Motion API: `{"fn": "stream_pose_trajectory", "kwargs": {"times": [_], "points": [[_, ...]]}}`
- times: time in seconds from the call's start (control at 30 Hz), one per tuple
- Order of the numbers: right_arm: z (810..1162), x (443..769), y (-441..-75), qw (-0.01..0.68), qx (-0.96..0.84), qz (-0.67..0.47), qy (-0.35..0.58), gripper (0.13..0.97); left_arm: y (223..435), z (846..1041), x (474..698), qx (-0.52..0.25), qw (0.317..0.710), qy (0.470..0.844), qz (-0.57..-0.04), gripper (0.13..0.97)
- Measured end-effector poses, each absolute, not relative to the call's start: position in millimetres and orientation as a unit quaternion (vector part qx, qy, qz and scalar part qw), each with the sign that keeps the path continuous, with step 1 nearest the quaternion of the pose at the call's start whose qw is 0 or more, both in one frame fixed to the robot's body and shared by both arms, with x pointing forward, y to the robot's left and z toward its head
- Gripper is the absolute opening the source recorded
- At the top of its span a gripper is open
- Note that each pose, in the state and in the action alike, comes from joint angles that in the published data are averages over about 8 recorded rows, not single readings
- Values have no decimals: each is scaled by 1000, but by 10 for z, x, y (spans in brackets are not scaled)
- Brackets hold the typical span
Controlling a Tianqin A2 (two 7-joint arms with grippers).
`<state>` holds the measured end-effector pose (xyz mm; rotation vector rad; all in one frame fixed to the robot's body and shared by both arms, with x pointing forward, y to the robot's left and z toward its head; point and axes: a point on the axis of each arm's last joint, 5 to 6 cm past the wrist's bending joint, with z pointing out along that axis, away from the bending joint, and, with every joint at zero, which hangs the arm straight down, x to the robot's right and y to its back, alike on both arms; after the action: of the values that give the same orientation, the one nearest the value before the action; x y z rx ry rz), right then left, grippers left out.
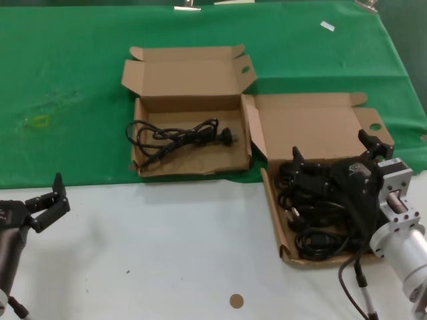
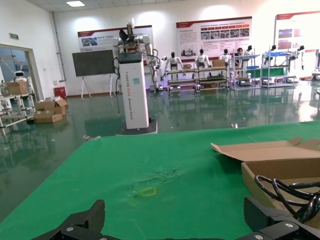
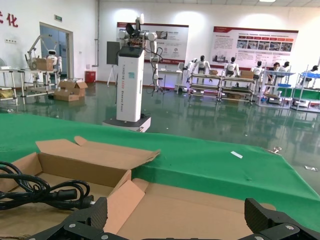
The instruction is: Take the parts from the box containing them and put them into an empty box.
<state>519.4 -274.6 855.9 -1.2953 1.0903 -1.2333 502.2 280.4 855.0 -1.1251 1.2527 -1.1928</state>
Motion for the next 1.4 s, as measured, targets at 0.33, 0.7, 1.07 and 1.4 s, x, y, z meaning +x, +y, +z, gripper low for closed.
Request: {"fn": "stream_pose_trajectory", "kwargs": {"times": [0.33,0.7,1.07,1.4], "points": [[8559,5194,-2746,500,-536,-510,451,966,2804,8550,5022,-468,513,521,-496,966],[8559,5194,-2746,500,-536,-510,451,966,2804,8550,5022,-468,513,521,-496,966],[8559,5194,-2746,500,-536,-510,451,966,2804,8550,5022,-468,513,521,-496,966],[8559,5194,-2746,500,-536,-510,451,966,2804,8550,5022,-468,513,521,-496,966]]}}
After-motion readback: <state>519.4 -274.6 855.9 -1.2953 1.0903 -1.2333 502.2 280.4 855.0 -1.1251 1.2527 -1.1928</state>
